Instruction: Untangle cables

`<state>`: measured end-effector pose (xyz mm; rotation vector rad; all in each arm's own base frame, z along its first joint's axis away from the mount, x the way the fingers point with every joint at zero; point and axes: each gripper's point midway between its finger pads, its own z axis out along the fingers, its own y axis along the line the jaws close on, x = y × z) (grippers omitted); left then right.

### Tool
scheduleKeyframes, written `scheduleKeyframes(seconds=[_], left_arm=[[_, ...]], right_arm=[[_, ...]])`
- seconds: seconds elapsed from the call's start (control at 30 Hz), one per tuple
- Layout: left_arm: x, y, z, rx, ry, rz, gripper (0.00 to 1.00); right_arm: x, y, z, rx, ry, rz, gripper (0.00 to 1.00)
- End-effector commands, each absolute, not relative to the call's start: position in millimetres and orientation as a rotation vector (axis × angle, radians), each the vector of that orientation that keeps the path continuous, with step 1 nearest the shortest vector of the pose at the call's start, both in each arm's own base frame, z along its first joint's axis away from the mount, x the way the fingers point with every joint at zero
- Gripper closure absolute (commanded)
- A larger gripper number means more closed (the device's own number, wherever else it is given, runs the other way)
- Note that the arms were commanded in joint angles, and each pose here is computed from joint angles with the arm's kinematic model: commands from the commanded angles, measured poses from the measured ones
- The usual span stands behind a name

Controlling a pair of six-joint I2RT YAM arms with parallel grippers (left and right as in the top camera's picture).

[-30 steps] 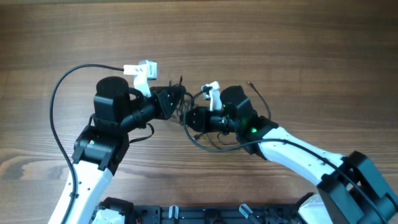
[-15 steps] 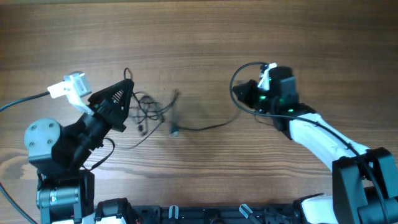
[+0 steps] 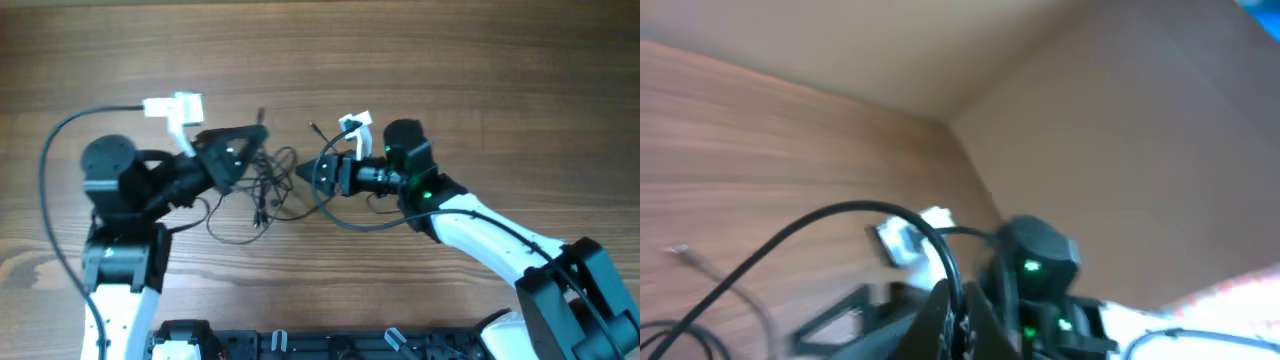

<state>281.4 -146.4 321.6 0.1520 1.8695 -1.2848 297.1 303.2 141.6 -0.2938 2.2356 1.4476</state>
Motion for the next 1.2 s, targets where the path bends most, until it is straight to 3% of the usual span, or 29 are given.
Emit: scheduleKeyframes(seconds=[0.0,0.1,0.17,0.27,0.33,0.47,0.5,0.63,0.9,1.17], left_arm=[[264.4,-179.6,329.4,0.332,1.845,-1.408,0.96],[256.0,-198.1,332.3,0.414,1.823,-1.447,0.96],[247.9,-208.9,335.7,0.462,1.806,-1.472,0.96],[237.7,-220.3,343.4,0.527,1.766,-1.496,0.96],[236.0,-220.8,350.9,0.535,1.734,-1.5,0.96],[239.6,-212.2,368.9,0.541,1.648,-1.462,0.96],[242.2,-207.9,370.5,0.53,1.641,-1.447,0.96],[259.9,-175.9,376.4,0.422,1.631,-1.362,0.96],[302.1,-75.0,379.6,0.085,1.617,-1.13,0.96],[323.6,28.2,379.2,-0.245,1.54,-0.834,0.96]], right_arm=[[303.8,309.6,132.9,-0.22,2.252,1.352,0.21],[302.3,313.3,128.3,-0.207,2.264,1.307,0.21],[312.6,304.4,118.7,-0.082,2.296,1.22,0.27],[328.5,287.2,107.9,0.116,2.315,1.106,0.53],[329.5,289.0,111.5,0.11,2.3,1.12,0.59],[328.8,278.6,98.0,0.118,2.347,1.038,0.93],[332.2,266.1,88.4,0.172,2.374,0.961,0.96],[354.3,200.2,63.5,0.383,2.421,0.729,0.96],[399.1,64.2,64.9,0.708,2.306,0.668,0.96],[392.6,-11.3,53.7,0.921,2.27,0.559,0.96]])
